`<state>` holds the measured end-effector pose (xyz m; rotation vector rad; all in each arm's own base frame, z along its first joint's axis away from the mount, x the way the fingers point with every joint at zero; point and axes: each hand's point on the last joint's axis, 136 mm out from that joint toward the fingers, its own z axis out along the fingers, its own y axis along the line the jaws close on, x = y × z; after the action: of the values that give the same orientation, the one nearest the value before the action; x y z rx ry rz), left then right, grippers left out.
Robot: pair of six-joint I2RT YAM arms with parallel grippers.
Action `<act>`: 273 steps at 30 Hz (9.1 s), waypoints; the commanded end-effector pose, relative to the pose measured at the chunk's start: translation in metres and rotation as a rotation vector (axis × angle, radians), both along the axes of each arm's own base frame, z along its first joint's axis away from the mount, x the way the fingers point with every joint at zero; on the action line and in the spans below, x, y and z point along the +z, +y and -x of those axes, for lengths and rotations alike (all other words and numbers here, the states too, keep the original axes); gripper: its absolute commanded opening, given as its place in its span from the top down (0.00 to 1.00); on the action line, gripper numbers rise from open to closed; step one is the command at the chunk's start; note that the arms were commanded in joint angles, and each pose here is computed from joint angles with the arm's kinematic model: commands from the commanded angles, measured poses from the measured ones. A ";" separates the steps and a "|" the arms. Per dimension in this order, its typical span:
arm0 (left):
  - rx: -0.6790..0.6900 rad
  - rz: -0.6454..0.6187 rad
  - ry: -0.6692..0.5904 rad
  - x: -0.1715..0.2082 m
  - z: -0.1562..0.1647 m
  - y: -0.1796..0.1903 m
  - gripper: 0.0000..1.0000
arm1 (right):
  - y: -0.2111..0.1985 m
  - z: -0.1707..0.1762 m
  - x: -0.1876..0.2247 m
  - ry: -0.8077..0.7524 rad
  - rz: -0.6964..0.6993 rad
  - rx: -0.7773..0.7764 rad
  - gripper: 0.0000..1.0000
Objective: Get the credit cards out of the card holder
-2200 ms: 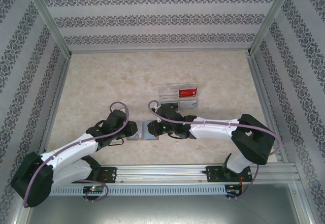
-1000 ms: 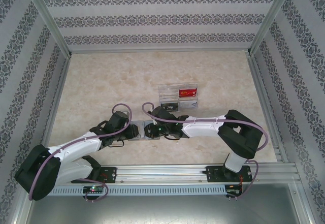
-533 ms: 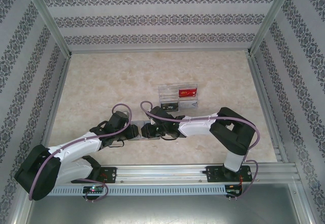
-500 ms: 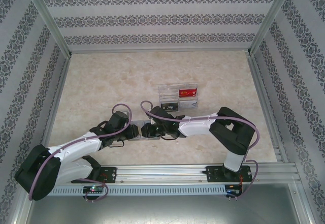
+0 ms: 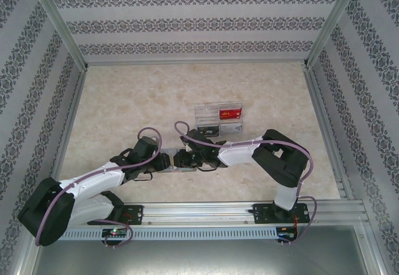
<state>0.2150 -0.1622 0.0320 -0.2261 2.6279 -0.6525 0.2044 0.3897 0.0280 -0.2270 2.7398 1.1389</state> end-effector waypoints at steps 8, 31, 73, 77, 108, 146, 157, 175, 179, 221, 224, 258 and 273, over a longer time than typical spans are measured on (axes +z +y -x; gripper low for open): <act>0.013 -0.009 0.038 -0.011 0.007 0.005 0.67 | 0.003 -0.007 0.003 0.032 -0.039 -0.032 0.94; 0.065 -0.140 0.133 -0.031 0.012 0.024 0.81 | -0.027 -0.012 -0.011 0.092 -0.053 -0.117 1.00; -0.064 0.086 -0.195 0.042 0.009 0.004 0.13 | -0.170 -0.052 0.131 -0.855 0.706 0.440 1.00; -0.051 0.117 -0.225 0.051 0.011 0.005 0.00 | -0.184 -0.067 0.130 -0.954 0.891 0.590 1.00; 0.017 0.128 -0.264 0.062 0.022 0.023 0.00 | -0.247 -0.112 0.063 -0.941 1.124 0.996 1.00; 0.025 0.112 -0.262 0.059 0.021 0.026 0.00 | -0.213 -0.136 0.132 -0.989 0.968 0.441 0.64; 0.002 0.166 -0.217 0.054 0.027 0.016 0.07 | -0.155 -0.062 0.141 -0.701 0.352 0.006 0.71; 0.082 0.229 -0.114 0.045 0.009 -0.002 0.23 | -0.072 -0.024 0.022 -0.307 0.212 0.024 0.90; 0.072 0.212 -0.100 0.043 0.005 -0.006 0.23 | -0.064 -0.024 0.011 -0.280 0.203 0.035 0.90; 0.073 0.045 -0.038 0.025 0.000 0.003 0.22 | -0.057 -0.016 -0.006 -0.232 0.213 0.051 0.90; 0.060 0.046 -0.021 0.020 0.001 0.000 0.22 | -0.056 -0.016 -0.005 -0.231 0.210 0.051 0.90; -0.011 0.100 -0.030 0.027 -0.002 -0.023 0.20 | -0.053 -0.015 -0.011 -0.208 0.213 0.056 0.89; 0.013 0.035 -0.029 0.026 -0.005 -0.014 0.20 | -0.053 -0.013 -0.012 -0.204 0.213 0.058 0.88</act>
<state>0.2176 -0.1738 0.0541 -0.2812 2.5777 -0.7275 0.2235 0.3279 0.0185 -0.4080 2.6674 0.7579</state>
